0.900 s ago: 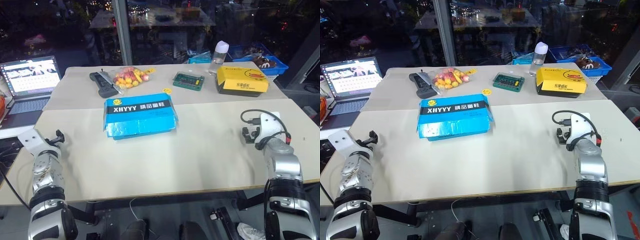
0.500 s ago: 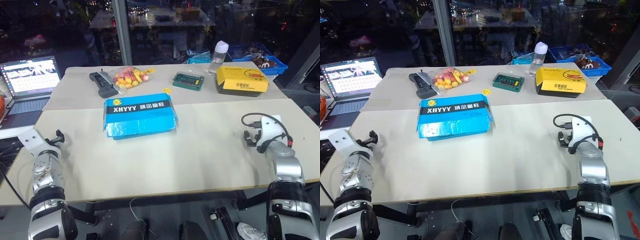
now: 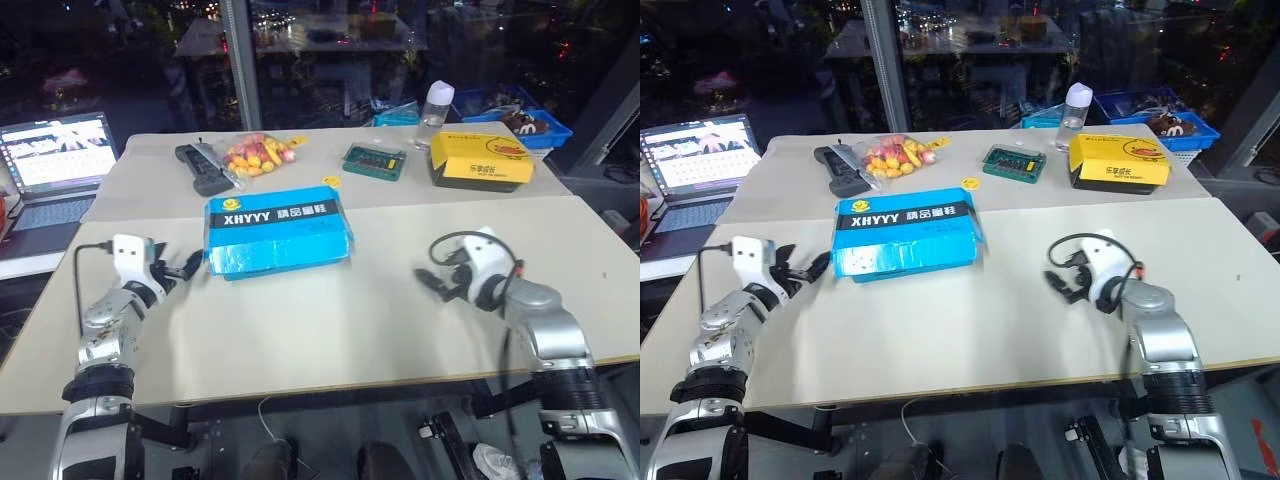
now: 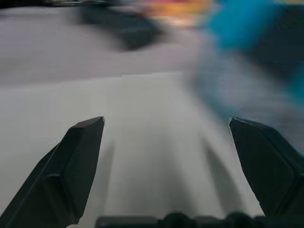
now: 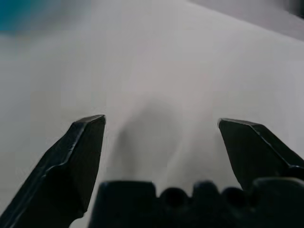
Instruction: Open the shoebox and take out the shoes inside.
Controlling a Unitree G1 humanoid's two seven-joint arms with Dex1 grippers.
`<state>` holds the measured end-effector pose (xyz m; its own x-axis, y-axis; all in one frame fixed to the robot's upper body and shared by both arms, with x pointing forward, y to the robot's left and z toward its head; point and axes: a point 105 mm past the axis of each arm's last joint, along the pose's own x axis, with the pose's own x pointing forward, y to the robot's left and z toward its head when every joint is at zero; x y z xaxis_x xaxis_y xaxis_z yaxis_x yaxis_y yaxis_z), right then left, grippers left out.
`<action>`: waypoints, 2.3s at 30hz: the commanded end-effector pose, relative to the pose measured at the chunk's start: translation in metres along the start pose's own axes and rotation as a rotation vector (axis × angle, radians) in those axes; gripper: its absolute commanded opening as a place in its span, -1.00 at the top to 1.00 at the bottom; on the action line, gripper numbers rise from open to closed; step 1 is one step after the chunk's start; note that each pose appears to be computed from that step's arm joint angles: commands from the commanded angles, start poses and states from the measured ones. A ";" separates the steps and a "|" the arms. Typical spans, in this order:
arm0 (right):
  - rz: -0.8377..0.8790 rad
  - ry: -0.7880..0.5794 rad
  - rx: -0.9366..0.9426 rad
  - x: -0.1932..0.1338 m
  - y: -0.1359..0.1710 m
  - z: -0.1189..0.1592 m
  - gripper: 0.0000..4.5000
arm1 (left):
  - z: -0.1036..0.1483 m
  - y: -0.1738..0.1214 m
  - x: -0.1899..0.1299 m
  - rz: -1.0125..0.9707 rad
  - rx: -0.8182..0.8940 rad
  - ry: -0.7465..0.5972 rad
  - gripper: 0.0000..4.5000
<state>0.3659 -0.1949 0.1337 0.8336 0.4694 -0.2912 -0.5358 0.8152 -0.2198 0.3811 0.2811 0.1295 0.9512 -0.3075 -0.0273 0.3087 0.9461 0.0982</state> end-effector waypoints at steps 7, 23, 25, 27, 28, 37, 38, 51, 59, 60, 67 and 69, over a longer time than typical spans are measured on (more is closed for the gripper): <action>0.028 0.019 -0.065 0.006 -0.001 0.001 -0.65 | 0.018 -0.003 -0.003 -0.123 0.087 0.030 -0.76; -0.156 -0.003 -0.226 0.105 -0.020 0.052 1.00 | -0.013 -0.004 0.030 -0.061 0.177 0.195 0.98; -0.135 -0.016 -0.240 0.113 -0.009 0.058 1.00 | -0.015 -0.015 0.038 -0.102 0.183 0.196 0.98; -0.094 -0.041 -0.240 0.120 0.003 0.065 1.00 | -0.015 -0.027 0.046 -0.140 0.202 0.192 0.98; -0.065 -0.057 -0.240 0.123 0.011 0.069 1.00 | -0.015 -0.034 0.050 -0.163 0.215 0.190 0.98; 0.194 -0.181 -0.236 0.127 0.059 0.090 1.00 | -0.003 -0.077 0.066 -0.321 0.249 0.124 0.98; 0.202 -0.194 -0.237 0.123 0.059 0.091 1.00 | -0.002 -0.080 0.065 -0.339 0.253 0.118 0.98; 0.344 -0.097 -0.252 0.012 0.104 0.058 1.00 | -0.004 -0.078 0.018 -0.359 0.262 0.122 0.98; 0.165 -0.030 -0.224 0.008 0.074 0.048 1.00 | -0.022 -0.086 -0.011 -0.385 0.220 0.197 0.98; 0.150 -0.036 -0.215 0.009 0.071 0.049 1.00 | -0.024 -0.089 -0.015 -0.401 0.218 0.204 0.98; 0.143 -0.044 -0.207 0.019 0.069 0.050 1.00 | -0.030 -0.085 -0.018 -0.358 0.191 0.226 0.98; 0.135 -0.039 -0.214 0.021 0.067 0.048 1.00 | -0.028 -0.086 -0.017 -0.362 0.188 0.218 0.98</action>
<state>0.3512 -0.1182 0.1427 0.7441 0.5673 -0.3529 -0.6668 0.6636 -0.3391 0.3361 0.2073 0.0869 0.7574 -0.5693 -0.3197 0.6437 0.7333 0.2191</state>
